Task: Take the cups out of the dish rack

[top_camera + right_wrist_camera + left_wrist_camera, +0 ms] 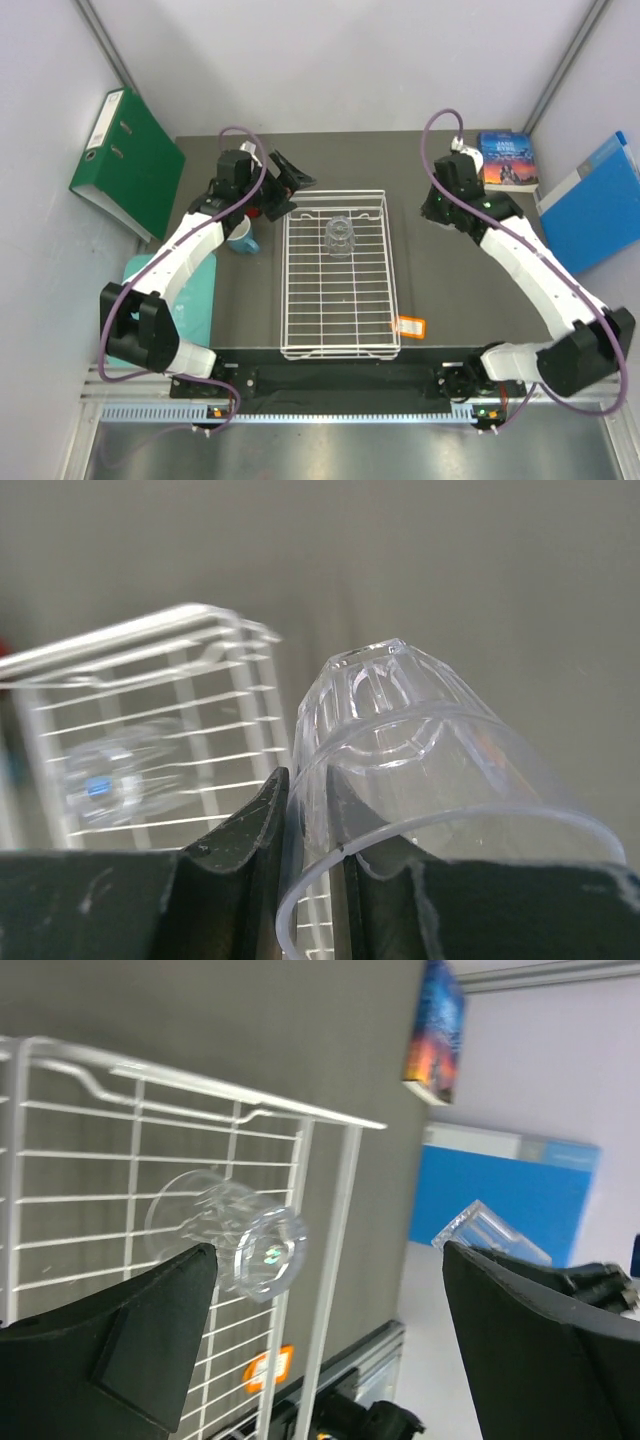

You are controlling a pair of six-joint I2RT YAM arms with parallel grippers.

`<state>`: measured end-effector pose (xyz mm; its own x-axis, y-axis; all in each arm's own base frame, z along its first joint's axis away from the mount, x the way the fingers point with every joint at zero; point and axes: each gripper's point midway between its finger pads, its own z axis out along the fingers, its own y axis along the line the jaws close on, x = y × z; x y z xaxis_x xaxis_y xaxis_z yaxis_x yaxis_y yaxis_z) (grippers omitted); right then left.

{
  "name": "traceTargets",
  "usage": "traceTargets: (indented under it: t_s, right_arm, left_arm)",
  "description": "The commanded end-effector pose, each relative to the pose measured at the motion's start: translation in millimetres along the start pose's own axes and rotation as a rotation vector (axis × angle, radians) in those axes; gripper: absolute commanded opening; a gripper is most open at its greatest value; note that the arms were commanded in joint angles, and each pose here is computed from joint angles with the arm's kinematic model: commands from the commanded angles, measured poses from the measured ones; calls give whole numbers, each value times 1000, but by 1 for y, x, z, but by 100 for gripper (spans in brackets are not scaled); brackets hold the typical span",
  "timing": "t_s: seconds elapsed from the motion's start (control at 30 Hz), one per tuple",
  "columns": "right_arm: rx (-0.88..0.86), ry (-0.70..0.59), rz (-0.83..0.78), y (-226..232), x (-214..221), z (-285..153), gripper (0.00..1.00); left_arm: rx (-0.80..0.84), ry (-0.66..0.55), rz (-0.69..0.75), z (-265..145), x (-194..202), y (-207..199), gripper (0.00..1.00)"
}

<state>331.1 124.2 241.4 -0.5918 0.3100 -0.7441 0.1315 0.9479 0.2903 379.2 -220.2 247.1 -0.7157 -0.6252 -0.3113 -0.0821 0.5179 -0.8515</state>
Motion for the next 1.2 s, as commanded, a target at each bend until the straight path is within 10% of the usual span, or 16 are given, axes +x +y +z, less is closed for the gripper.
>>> traceTargets:
  t_s: [0.0, 1.0, 1.17]
  right_arm:
    - [183, 95, 41, -38, 9, 18, 0]
    - [439, 475, 76, -95, 48, 172, 0]
    - [405, 462, 77, -88, 43, 171, 22]
  left_arm:
    - [-137, -32, 79, -6, -11, 14, 99]
    - [-289, -31, 288, -9, -2, 27, 99]
    - [-253, -20, 298, -6, 1, 22, 99]
